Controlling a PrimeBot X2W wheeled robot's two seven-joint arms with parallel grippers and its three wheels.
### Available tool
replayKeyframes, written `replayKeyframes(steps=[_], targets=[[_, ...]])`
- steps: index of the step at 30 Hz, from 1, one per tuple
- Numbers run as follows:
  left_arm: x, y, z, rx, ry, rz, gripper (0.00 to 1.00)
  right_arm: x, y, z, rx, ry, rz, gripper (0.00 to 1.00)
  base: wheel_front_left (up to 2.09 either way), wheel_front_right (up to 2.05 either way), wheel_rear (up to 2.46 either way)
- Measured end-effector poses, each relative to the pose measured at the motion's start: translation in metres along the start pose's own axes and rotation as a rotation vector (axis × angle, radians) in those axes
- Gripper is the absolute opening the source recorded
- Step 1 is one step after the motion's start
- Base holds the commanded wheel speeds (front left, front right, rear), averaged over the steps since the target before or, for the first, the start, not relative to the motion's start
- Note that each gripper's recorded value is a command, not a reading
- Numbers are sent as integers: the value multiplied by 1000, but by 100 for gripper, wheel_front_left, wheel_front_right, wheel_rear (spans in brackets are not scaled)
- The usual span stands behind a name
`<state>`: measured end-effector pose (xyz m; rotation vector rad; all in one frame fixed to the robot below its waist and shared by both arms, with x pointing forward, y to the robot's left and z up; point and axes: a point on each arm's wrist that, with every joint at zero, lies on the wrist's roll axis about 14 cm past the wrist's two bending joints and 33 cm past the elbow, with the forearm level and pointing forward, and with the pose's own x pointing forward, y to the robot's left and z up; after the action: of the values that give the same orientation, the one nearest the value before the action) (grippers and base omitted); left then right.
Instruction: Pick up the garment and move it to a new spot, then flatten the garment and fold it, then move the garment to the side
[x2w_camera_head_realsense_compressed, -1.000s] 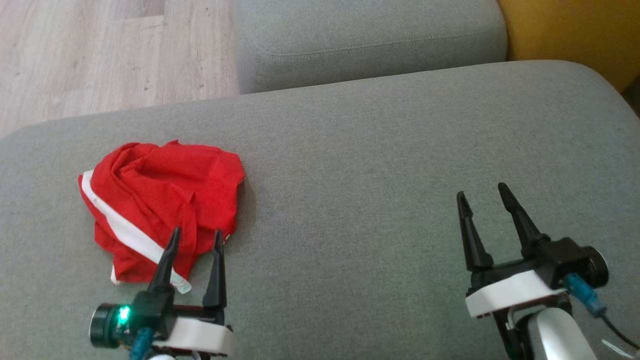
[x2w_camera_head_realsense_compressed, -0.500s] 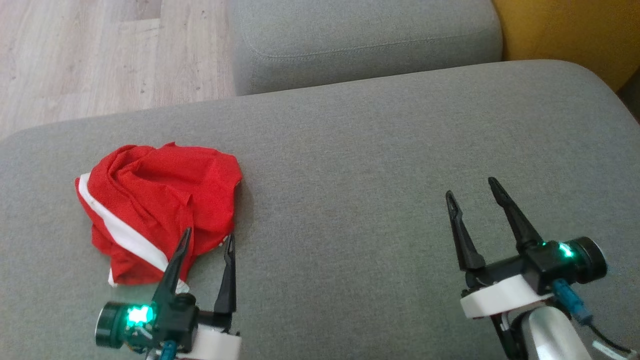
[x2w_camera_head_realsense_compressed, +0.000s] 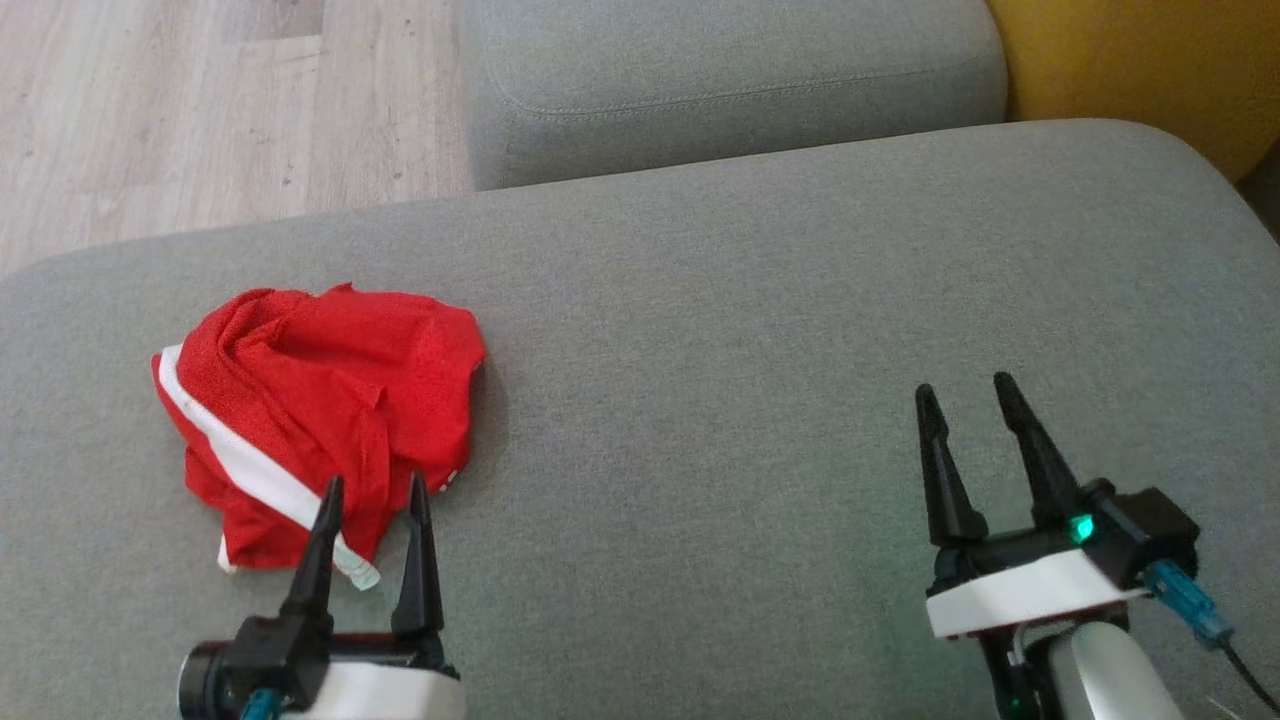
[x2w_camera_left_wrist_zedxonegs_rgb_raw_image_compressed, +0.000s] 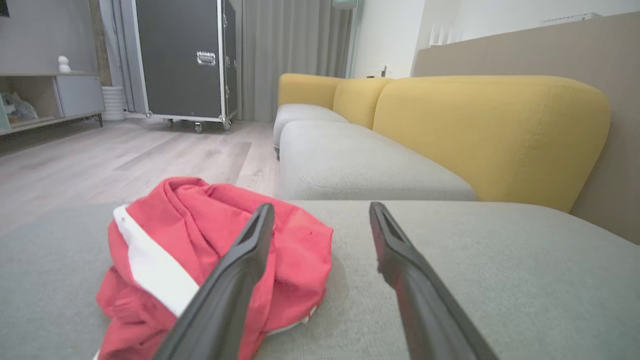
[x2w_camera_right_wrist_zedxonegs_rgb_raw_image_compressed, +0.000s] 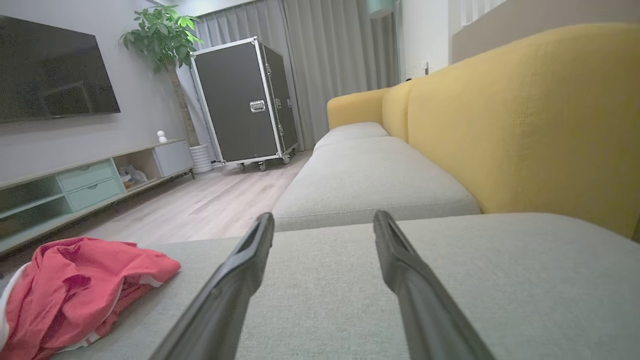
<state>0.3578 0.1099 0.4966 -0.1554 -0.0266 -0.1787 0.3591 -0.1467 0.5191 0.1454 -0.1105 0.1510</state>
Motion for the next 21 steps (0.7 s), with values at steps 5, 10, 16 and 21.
replayKeyframes(steps=[5,10,16,21], targets=[[-6,2,-21,-19,65,-3,100,-3,3,-13,55,36,0,100,0,0,0],[-7,5,-25,-19,75,3,100,-5,6,-20,67,59,5,100,0,0,0],[-5,10,-18,-19,54,9,100,-4,6,-21,77,62,4,100,0,0,0],[-6,15,-11,-21,31,25,100,-2,11,-24,75,71,19,100,0,0,0]])
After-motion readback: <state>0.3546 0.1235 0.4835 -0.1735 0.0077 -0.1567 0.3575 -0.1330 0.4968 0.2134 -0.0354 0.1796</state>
